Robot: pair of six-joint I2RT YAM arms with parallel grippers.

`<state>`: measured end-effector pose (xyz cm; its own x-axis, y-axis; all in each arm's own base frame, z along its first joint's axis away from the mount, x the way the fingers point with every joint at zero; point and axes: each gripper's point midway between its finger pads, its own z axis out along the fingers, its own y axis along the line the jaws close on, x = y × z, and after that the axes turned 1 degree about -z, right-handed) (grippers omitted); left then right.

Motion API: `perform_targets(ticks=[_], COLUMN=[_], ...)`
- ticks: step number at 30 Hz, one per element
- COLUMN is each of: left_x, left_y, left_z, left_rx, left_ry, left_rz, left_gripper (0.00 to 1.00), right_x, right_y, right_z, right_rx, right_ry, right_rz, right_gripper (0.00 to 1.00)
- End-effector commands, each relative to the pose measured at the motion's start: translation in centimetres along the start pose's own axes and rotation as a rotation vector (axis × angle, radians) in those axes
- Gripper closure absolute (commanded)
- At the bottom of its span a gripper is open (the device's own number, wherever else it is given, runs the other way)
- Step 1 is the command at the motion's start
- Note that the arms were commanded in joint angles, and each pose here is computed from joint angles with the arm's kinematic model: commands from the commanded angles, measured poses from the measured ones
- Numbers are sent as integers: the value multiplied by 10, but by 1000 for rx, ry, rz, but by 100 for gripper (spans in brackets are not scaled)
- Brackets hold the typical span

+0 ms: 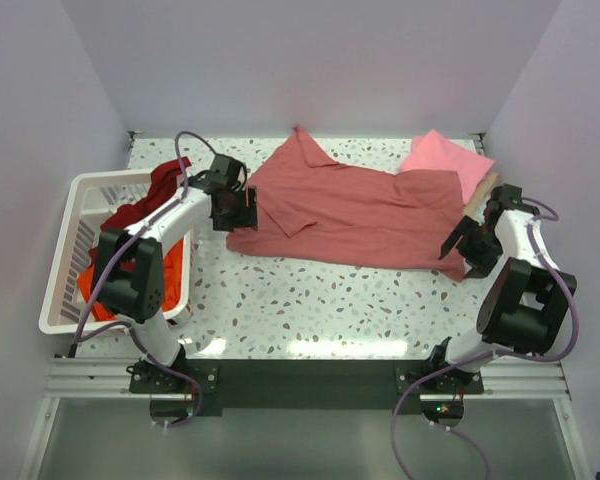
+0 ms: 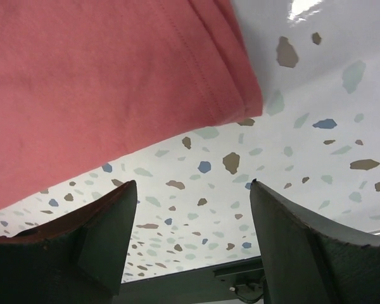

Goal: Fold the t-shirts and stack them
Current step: Fold the tshirt

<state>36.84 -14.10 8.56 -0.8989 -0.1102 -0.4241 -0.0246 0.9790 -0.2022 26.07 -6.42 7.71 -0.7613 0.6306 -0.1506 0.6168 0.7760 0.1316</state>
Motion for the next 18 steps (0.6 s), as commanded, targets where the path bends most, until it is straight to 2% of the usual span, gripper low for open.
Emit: perform_targets(ticks=[1, 4, 6, 11, 15, 18], left_x=[-4, 5, 12, 25, 28, 24], left_y=[5, 8, 12, 11, 8, 10], left_z=[12, 18, 21, 26, 29, 30], left_rx=[-12, -14, -16, 19, 38, 25], left_ry=[-27, -8, 9, 35, 42, 36], left_rz=[44, 51, 53, 50, 52, 63], left_gripper=[31, 33, 38, 43, 58, 60], right_x=[-4, -3, -5, -10, -10, -6], right_y=[-13, -26, -32, -32, -34, -38], right_z=[-8, -11, -13, -21, -24, -20], right_rx=[-37, -41, -30, -22, -8, 6], right_ry=[-33, -25, -31, -36, -44, -35], right_rz=[31, 60, 72, 90, 93, 93], right_gripper=[25, 25, 25, 26, 26, 26])
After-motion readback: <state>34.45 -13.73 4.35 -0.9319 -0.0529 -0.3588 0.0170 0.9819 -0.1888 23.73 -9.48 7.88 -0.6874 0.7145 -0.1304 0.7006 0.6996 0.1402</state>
